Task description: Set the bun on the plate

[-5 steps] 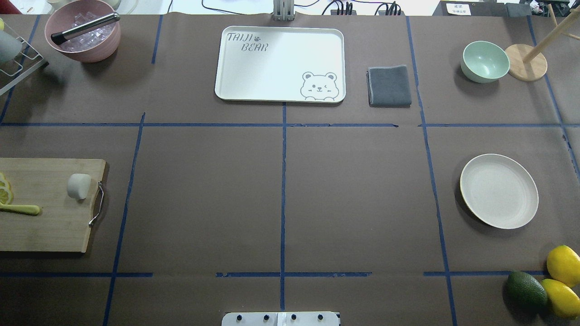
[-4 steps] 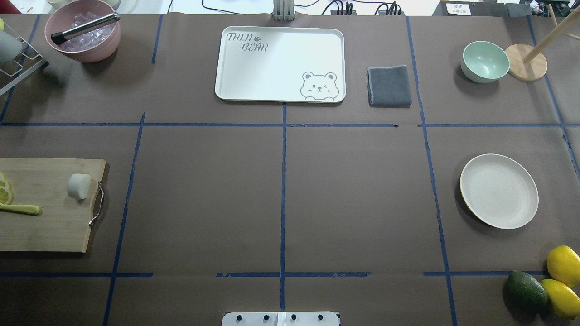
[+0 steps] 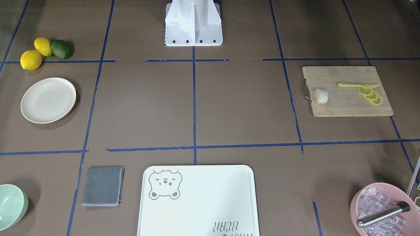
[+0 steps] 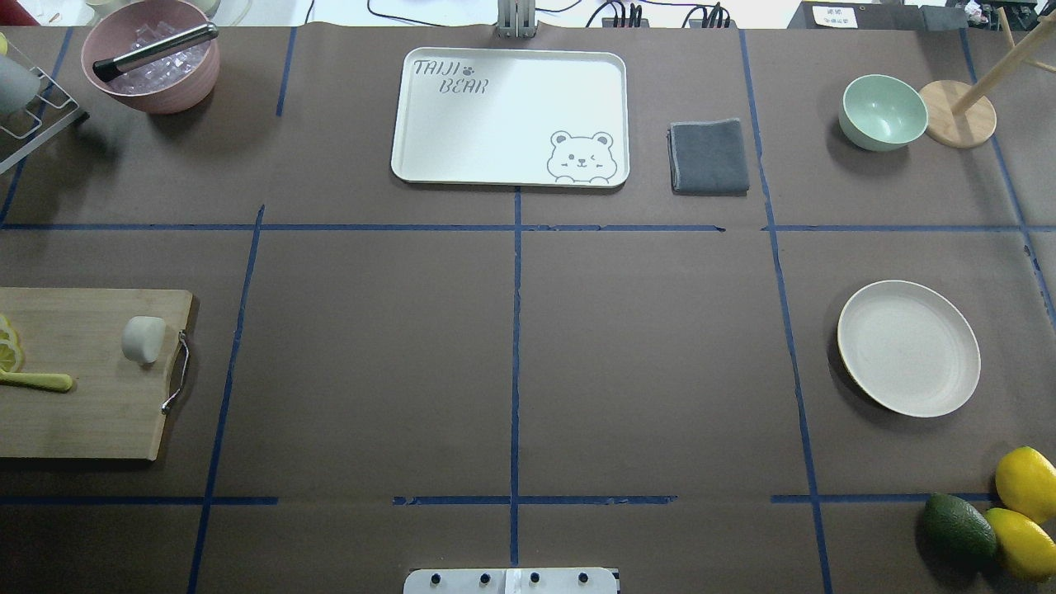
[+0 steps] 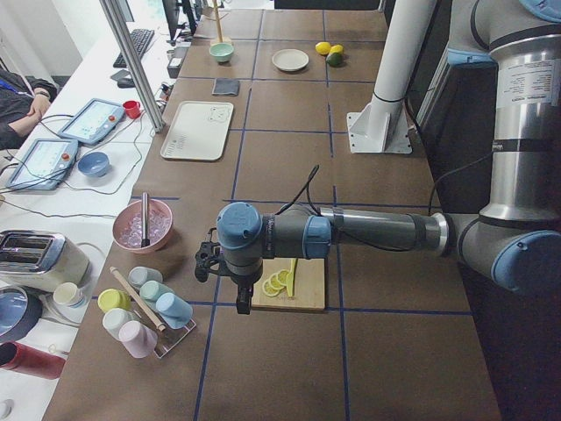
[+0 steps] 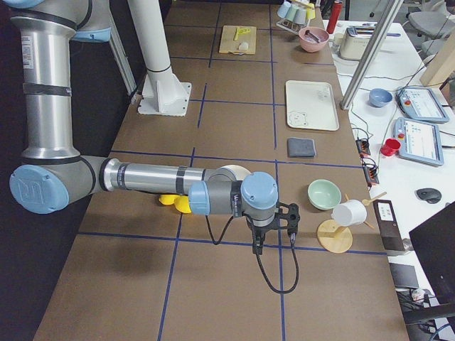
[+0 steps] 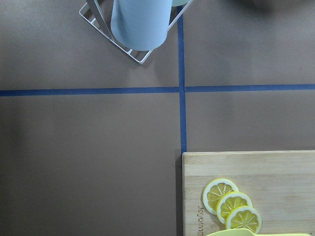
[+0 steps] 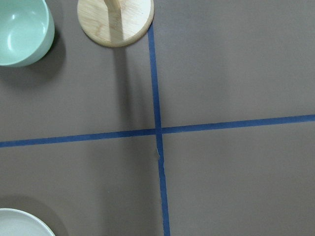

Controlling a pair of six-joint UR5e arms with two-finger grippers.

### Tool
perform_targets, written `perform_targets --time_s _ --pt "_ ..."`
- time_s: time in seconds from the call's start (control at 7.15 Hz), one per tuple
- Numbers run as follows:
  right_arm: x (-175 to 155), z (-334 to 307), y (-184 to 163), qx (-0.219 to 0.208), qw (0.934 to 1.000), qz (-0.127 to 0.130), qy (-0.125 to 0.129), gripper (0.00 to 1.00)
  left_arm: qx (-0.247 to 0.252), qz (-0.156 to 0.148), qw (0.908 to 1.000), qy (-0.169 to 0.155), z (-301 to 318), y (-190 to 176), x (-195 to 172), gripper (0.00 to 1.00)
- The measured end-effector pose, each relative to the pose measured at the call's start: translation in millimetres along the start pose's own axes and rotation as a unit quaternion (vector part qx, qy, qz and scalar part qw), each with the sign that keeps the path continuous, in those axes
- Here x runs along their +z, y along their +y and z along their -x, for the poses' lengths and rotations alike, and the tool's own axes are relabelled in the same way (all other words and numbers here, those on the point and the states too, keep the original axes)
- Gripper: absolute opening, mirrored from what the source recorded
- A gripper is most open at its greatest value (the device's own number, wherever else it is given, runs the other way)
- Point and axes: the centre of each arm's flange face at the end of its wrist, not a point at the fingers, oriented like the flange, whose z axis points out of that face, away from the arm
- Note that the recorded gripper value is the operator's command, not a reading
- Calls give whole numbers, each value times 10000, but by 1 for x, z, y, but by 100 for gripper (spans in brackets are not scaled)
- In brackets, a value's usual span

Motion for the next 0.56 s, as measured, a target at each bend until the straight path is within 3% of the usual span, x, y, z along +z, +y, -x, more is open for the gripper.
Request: perform_targets --time_s 0.28,0.56 --pt "16 36 -12 -128 9998 140 -26 100 3 -5 10000 10 1 1 1 100" --pt "38 79 -3 28 9997 199 -101 100 -83 -48 10000 22 -3 -2 -2 100"
